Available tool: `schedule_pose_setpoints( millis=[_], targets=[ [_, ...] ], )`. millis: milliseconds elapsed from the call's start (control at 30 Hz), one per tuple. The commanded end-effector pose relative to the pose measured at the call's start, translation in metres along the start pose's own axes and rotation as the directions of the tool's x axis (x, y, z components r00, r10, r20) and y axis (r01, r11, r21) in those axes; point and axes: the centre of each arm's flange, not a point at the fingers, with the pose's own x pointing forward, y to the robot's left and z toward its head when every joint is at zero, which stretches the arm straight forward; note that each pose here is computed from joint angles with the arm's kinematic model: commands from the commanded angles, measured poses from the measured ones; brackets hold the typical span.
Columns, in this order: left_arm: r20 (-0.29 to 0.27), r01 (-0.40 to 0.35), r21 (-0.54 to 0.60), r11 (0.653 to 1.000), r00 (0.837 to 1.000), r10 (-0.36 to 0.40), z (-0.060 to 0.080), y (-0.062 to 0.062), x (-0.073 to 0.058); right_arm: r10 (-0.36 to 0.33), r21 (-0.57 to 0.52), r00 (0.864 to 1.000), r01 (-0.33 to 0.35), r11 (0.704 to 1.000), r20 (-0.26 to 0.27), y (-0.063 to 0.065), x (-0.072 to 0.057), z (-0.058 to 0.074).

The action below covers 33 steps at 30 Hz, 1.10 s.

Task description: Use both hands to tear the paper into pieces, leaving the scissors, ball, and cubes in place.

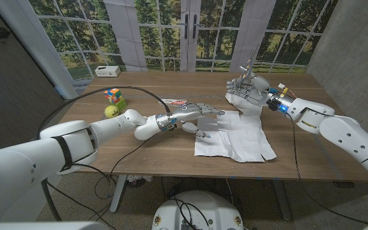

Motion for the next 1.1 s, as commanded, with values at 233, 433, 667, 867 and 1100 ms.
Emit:
schedule_pose_setpoints(
  millis=[233,433,667,867,1100],
  targets=[
    [0.052,0.024,0.026,0.999,0.998,-0.025,0.002,-0.002,0.008,-0.002,-0.006,1.0,0.002,1.0,-0.002,0.003,-0.002,0.0],
    [0.062,0.029,0.031,0.999,0.998,-0.031,0.002,-0.001,0.012,-0.001,-0.003,1.0,0.001,1.0,0.001,0.003,-0.004,0.0],
    [0.074,0.036,0.032,0.999,0.997,-0.039,0.003,-0.002,0.016,-0.003,-0.003,1.0,0.003,1.0,0.003,0.003,-0.007,0.0],
    [0.08,0.04,0.034,0.999,0.996,-0.043,0.004,-0.003,0.02,-0.004,-0.001,1.0,0.004,1.0,0.002,0.003,-0.008,0.0],
    [0.083,0.048,0.042,0.998,0.995,-0.051,0.003,-0.004,0.022,-0.003,-0.001,1.0,0.003,1.0,0.001,0.002,-0.008,-0.001]
  ],
)
